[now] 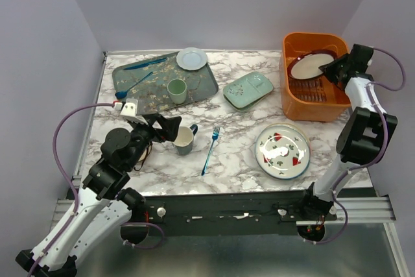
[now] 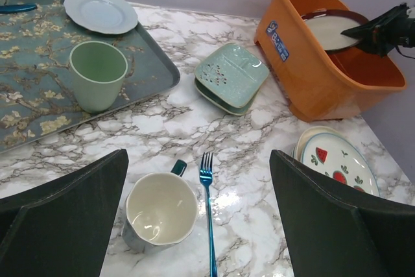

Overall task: Place the mixed dishes into the plastic bin
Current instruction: Place the plate in the plastic bin.

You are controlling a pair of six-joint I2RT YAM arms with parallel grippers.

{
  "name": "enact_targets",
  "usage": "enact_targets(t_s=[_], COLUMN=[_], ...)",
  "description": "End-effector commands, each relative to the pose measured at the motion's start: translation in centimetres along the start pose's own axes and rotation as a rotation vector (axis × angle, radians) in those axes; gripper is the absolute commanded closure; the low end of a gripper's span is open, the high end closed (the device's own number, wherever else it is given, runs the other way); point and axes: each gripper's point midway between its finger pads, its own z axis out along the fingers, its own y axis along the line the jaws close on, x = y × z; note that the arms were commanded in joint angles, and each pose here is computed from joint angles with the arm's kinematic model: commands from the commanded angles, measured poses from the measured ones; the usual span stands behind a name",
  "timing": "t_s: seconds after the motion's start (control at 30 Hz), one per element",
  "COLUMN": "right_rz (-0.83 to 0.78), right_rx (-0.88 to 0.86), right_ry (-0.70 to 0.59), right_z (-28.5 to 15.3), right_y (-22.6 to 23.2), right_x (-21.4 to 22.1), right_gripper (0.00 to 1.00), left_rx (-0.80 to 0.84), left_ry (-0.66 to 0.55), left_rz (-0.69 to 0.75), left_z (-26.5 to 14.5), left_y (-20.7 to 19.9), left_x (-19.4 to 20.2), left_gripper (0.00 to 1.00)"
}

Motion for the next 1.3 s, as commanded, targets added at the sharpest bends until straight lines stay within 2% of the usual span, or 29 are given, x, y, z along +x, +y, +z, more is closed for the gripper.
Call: enact_targets(t_s=[0.0,0.23,0.47,0.63,0.7,0.83,0.87,0.97,1.27], right_rz=[0.052,0.074,0.072,0.063,0.057,0.048,0.047,0.033,-0.017], right_rx=[-0.121,-0.108,-0.068,-0.057,-0.055,-0.054,-0.051,-0.052,-0.007], right_ry=[-0.126,-0.073,-0.028,-0.007,-0.006,0.006,0.007,0.007,0.016], right_z=[0.9,4.0,6.7,7.4,7.5,7.9,7.9,8.0,7.5], right_y=[4.9,4.6,3.4,2.8,2.7,2.5,2.4,2.4,1.8], right_x=[-3.7,-2.1,-0.6,0.2,0.2,0.6,0.7,0.7,0.6], right_gripper=[0.99,0.98,0.77,0.65,0.56,0.50,0.44,0.34,0.24], left_rx=[-0.006,0.010,0.032,0.046,0.051,0.058,0.063,0.072,0.089], left_ry=[-0.025,-0.023,-0.042,-0.043,-0.039,-0.033,-0.031,-0.030,-0.038], left_rz=[0.015,0.020,0.020,0.021,0.021,0.022,0.022,0.022,0.016], left_z=[-0.1,0.0,-0.5,-0.5,-0.4,-0.3,-0.3,-0.4,-0.7], left_y=[0.3,0.0,-0.4,-0.6,-0.7,-0.9,-1.0,-1.1,-1.5], left_x=[-0.4,-0.4,-0.8,-0.9,-0.8,-0.7,-0.7,-0.7,-1.1], left_gripper=[0.01,0.01,0.01,0.01,0.01,0.01,0.01,0.01,0.01])
